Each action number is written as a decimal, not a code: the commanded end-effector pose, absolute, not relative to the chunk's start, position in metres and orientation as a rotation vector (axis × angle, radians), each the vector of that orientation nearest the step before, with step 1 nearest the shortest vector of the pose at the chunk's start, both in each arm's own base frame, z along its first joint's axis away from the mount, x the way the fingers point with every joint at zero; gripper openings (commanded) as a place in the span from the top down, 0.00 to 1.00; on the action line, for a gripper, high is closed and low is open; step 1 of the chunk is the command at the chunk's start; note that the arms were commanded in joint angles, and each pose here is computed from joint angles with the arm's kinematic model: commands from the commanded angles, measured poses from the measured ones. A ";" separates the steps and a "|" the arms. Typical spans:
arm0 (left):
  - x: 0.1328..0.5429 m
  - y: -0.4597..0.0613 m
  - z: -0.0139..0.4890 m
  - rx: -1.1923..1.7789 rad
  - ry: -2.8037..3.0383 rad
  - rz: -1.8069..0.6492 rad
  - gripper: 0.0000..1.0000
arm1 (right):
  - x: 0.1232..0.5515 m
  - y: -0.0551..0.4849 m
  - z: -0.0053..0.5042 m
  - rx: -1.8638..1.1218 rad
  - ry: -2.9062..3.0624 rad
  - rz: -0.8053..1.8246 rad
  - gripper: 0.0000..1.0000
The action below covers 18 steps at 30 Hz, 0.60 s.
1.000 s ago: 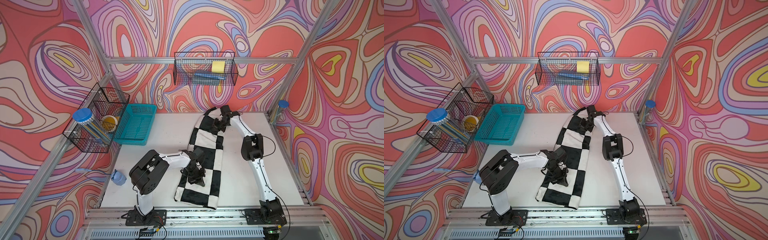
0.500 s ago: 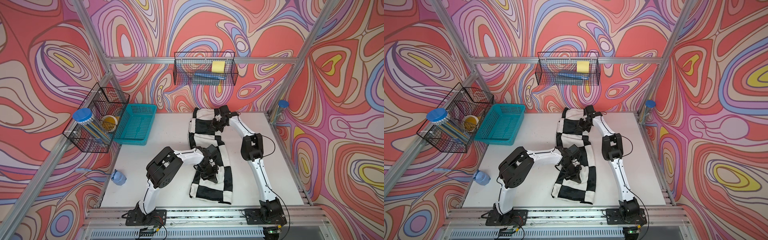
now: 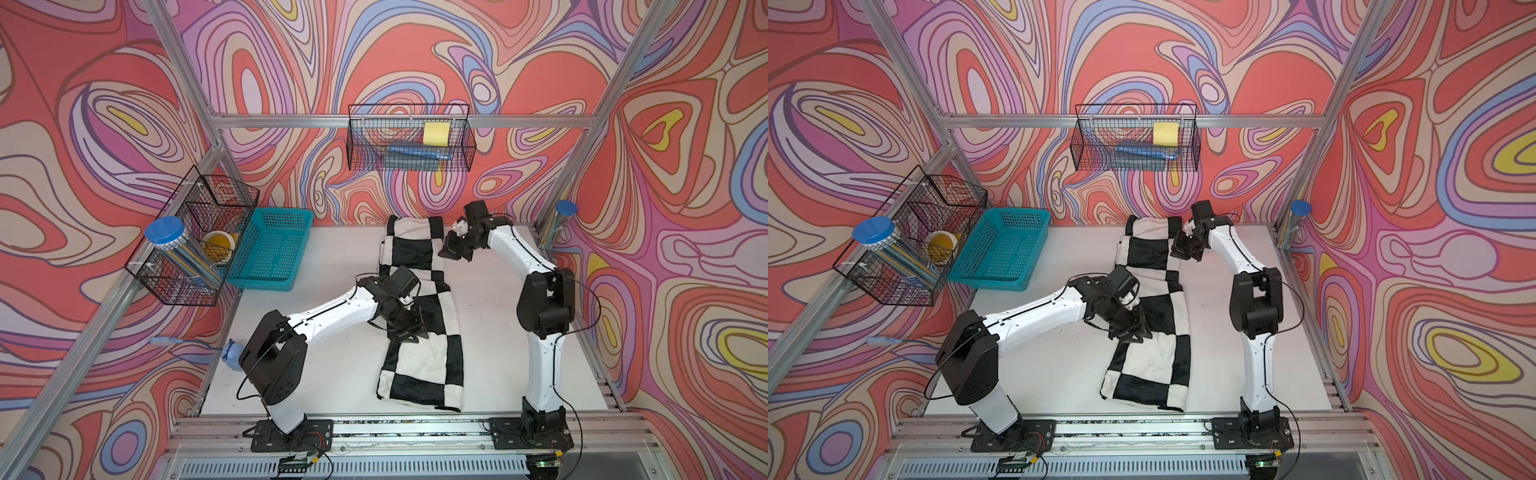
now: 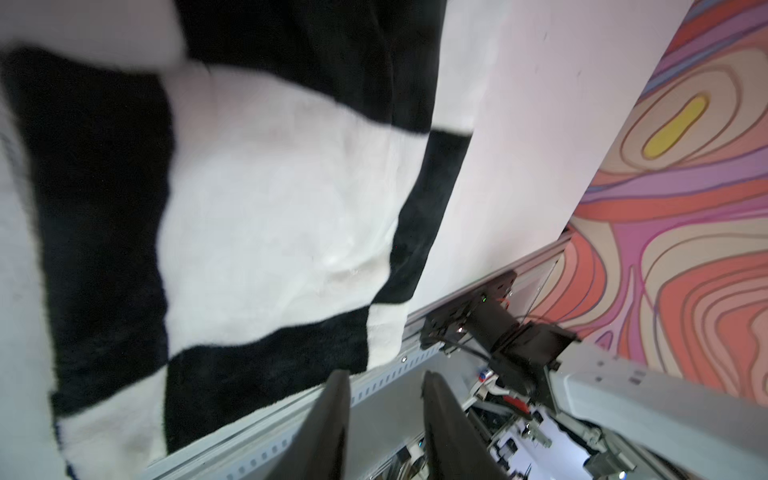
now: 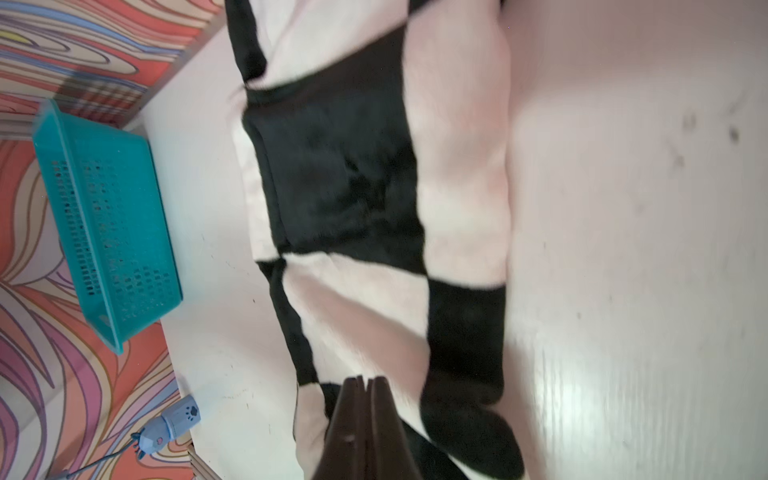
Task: Roll up the pillowcase
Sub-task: Adjust the pillowcase at the center of the board.
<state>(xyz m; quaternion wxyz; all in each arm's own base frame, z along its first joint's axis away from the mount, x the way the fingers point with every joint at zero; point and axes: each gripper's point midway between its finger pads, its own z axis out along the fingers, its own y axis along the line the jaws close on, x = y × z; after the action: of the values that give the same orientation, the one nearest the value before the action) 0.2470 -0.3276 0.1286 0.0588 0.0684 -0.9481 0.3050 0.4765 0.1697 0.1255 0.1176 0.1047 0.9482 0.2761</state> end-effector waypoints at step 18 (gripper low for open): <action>0.409 -0.275 0.006 0.459 -2.974 0.472 0.93 | 0.396 0.181 0.003 0.226 3.092 0.668 1.00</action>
<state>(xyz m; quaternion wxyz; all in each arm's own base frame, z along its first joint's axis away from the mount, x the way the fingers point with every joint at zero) 0.4020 -0.2966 0.0245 0.0356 0.1348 -0.9725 0.1868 0.3945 0.1857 0.0249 -0.0003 0.0776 0.9702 0.2294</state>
